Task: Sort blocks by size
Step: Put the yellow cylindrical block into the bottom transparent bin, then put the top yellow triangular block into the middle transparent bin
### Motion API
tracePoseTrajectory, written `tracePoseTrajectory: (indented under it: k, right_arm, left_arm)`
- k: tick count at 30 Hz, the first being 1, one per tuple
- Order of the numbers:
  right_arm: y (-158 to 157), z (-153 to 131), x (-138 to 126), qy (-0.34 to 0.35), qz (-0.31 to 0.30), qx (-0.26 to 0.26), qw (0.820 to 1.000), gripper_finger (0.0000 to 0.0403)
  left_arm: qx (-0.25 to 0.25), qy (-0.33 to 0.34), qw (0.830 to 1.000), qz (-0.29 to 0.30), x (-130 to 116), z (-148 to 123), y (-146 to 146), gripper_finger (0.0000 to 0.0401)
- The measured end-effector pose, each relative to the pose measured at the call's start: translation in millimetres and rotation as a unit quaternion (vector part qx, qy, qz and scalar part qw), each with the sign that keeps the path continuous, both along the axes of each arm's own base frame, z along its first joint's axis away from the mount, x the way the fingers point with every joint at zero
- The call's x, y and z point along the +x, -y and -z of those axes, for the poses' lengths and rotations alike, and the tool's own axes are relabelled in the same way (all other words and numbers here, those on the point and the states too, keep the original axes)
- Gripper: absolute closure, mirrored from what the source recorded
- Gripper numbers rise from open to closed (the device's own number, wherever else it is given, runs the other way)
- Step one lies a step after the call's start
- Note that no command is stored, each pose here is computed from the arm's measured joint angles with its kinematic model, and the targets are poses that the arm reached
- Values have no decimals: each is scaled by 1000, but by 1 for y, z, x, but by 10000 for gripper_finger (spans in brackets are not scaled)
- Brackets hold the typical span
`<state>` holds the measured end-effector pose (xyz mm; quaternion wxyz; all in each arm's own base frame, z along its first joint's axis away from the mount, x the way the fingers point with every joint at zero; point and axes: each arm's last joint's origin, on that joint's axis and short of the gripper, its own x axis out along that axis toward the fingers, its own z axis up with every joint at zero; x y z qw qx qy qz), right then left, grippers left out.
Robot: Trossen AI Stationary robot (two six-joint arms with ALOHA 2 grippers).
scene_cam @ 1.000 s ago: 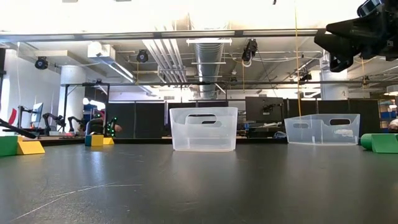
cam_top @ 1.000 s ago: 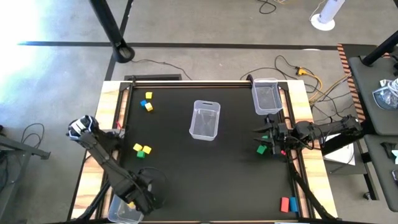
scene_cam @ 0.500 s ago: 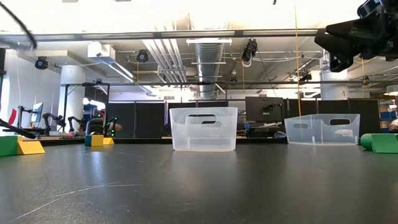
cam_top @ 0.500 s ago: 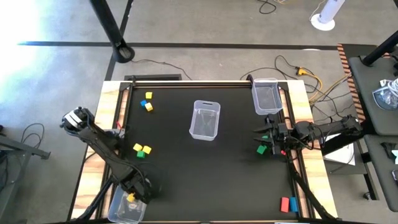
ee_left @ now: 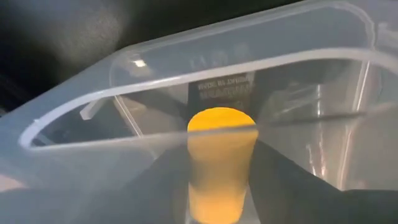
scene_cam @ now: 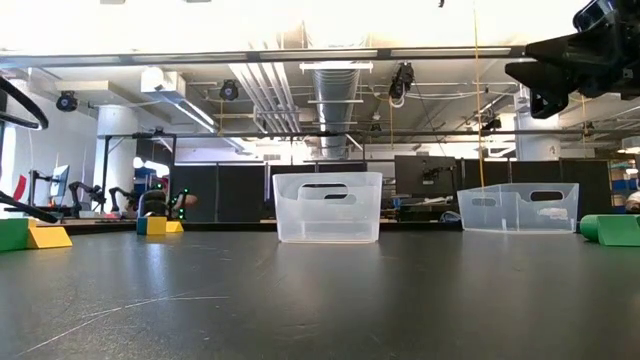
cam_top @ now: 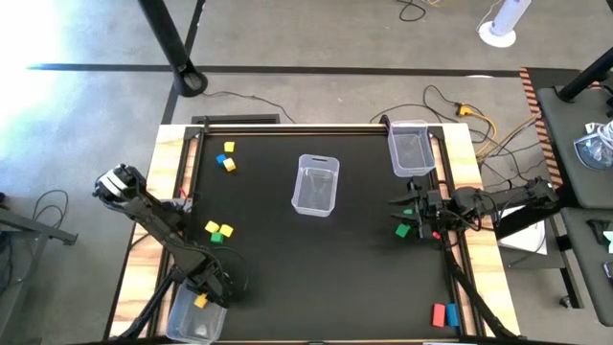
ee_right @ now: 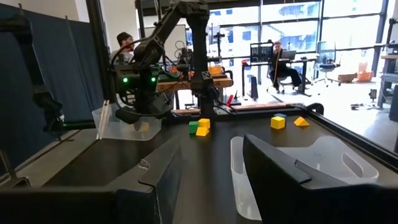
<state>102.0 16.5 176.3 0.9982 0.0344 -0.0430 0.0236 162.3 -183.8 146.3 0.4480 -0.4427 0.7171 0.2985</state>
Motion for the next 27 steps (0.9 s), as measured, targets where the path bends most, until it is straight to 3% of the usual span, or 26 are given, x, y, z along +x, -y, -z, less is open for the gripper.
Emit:
tracePoseTrajectory:
  k: [3, 8, 11, 21, 27]
  right_arm:
    - [0, 0, 0, -1, 0, 0, 1000, 244]
    - [0, 0, 0, -2, 0, 0, 1000, 252]
    - [0, 0, 0, -2, 0, 0, 1000, 256]
    - [0, 0, 0, -2, 0, 0, 1000, 251]
    - [0, 0, 0, -2, 0, 0, 1000, 242]
  left_arm:
    - [7, -1, 1000, 1, 0, 0, 0, 282]
    - [16, 4, 1000, 4, 0, 0, 0, 213]
    - [17, 5, 1000, 5, 0, 0, -1, 191]
    - [-8, 29, 999, 33, 9, -18, 9, 181]
    - [27, 9, 999, 37, 13, -49, 12, 180]
